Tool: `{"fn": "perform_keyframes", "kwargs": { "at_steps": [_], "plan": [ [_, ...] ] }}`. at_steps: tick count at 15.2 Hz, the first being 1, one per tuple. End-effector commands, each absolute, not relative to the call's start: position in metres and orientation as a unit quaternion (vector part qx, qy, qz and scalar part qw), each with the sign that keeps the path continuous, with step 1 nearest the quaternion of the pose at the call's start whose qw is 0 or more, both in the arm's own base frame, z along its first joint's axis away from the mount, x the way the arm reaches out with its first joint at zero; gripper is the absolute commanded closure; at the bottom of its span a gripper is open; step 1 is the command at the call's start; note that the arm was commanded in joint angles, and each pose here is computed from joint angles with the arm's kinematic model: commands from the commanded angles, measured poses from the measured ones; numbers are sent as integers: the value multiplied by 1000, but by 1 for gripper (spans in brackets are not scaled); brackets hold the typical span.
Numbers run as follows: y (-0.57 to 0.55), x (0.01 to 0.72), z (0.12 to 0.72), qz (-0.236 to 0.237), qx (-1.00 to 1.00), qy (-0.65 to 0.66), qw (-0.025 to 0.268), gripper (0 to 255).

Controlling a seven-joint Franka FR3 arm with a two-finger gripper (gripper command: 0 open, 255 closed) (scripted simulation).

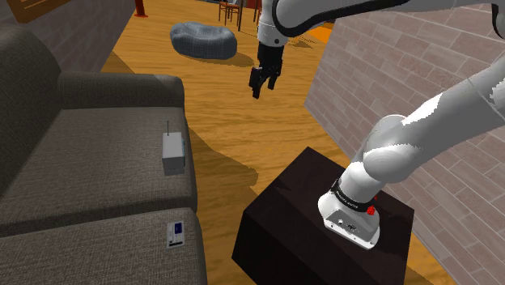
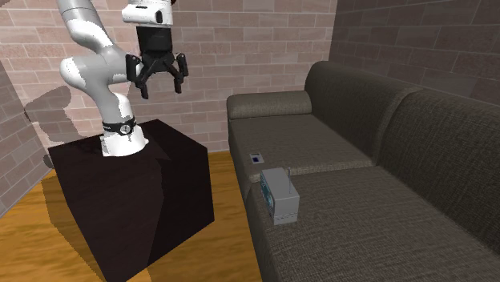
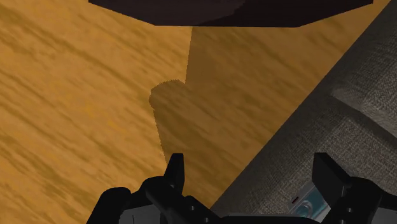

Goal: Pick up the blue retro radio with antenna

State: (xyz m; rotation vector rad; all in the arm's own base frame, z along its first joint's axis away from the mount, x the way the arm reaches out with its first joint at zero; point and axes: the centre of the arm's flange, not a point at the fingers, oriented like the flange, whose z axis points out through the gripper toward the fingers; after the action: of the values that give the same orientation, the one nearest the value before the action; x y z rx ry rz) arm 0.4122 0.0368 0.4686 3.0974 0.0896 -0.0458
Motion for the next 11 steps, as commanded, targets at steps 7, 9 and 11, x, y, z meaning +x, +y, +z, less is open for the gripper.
{"fn": "perform_keyframes", "kwargs": {
  "at_steps": [7,9,11],
  "plan": [
    [86,486,421,6,998,57,20,0],
    [99,505,410,11,998,64,20,0],
    [112,523,398,15,997,71,19,0]
  ]
}}
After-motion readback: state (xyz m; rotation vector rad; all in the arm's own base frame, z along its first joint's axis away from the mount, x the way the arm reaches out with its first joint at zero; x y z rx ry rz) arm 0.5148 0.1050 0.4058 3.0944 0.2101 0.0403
